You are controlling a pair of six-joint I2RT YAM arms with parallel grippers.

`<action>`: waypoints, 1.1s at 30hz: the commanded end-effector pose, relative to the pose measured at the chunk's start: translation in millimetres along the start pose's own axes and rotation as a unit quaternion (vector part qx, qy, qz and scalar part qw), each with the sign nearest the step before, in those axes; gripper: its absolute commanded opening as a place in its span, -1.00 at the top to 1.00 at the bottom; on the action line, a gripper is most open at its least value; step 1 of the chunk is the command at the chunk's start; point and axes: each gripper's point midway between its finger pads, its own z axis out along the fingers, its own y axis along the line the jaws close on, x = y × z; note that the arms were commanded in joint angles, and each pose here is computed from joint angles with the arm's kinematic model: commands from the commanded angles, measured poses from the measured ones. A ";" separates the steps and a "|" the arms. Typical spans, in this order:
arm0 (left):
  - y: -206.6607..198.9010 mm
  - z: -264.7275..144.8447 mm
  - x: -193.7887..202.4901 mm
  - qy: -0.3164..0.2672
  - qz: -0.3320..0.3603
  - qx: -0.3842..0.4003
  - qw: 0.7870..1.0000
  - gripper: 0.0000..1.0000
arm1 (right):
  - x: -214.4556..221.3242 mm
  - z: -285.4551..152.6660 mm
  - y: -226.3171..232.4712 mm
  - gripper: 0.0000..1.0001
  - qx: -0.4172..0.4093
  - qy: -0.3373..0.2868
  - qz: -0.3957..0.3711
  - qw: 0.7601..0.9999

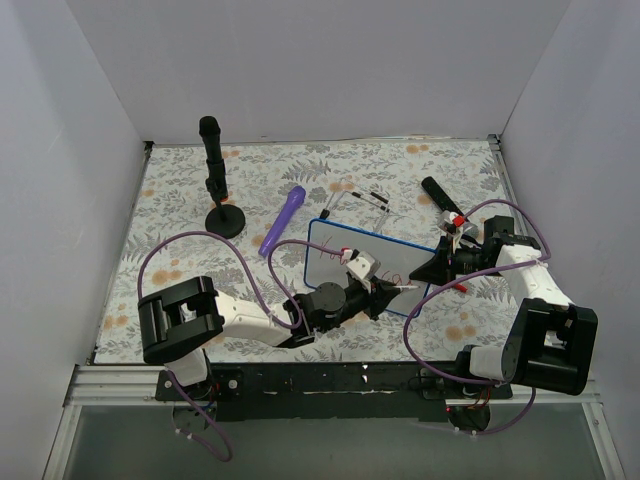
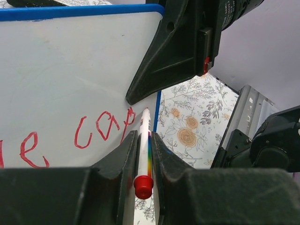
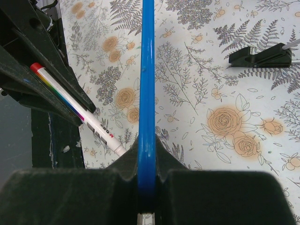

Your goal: Write a sentence on the whiteboard

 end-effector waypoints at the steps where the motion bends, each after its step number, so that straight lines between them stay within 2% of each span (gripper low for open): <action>1: 3.7 -0.9 -22.9 -0.026 0.012 -0.022 0.999 1.00 | -19.4 -0.8 9.7 0.97 -0.015 -0.031 -0.017 0.999; 13: 6.1 -7.1 -29.7 -0.036 0.015 -0.025 0.999 1.00 | -18.6 -0.8 9.4 0.97 -0.014 -0.030 -0.016 0.999; 23: 17.5 -16.7 -18.7 -0.020 0.020 -0.042 0.999 1.00 | -18.3 -0.4 9.5 0.97 -0.015 -0.029 -0.015 0.999; 33: 12.8 -13.7 -5.8 0.000 0.019 -0.026 0.999 1.00 | -18.1 -0.5 8.8 0.97 -0.014 -0.028 -0.016 0.999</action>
